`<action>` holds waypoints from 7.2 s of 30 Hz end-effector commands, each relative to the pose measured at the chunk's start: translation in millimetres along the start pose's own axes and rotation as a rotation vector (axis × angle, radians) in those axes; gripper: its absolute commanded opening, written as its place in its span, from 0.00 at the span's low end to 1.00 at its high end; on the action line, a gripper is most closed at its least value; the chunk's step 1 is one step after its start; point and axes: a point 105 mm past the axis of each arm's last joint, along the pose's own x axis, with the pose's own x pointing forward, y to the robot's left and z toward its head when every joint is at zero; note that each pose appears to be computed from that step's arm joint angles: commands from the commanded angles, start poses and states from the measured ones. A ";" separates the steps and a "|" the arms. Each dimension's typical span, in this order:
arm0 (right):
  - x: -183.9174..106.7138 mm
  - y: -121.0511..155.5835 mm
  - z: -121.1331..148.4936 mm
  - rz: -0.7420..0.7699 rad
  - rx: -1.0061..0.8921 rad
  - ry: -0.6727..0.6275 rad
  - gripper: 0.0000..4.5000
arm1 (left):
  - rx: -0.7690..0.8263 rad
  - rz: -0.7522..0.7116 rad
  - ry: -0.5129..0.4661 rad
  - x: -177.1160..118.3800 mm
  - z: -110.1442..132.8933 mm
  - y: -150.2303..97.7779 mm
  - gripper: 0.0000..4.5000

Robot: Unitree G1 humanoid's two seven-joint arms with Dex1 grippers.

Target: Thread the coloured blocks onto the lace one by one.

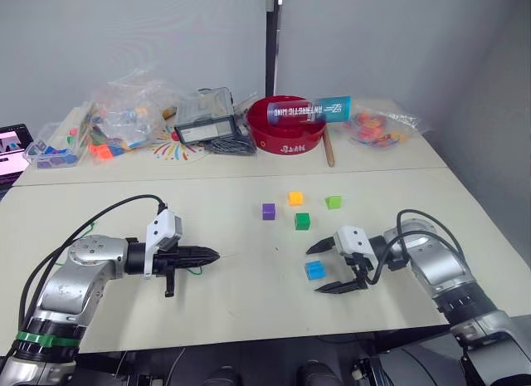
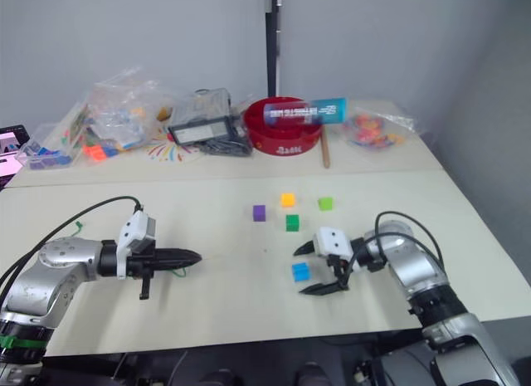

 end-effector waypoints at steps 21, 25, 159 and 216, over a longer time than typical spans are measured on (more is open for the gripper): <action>42.0 -5.8 39.8 -0.168 0.031 -0.045 0.30 | 0.085 -0.102 -0.017 14.5 3.0 -10.5 0.00; 55.3 -7.7 41.3 -0.225 0.062 -0.024 0.30 | 0.100 -0.136 -0.025 27.0 2.2 -11.5 0.00; 64.2 13.4 34.0 -0.148 0.080 0.042 0.30 | 0.182 -0.154 0.019 90.6 -0.8 -3.4 0.33; 20.3 15.4 35.2 -0.249 0.123 0.037 1.00 | 0.230 -0.252 -0.024 139.5 -3.2 -26.6 0.31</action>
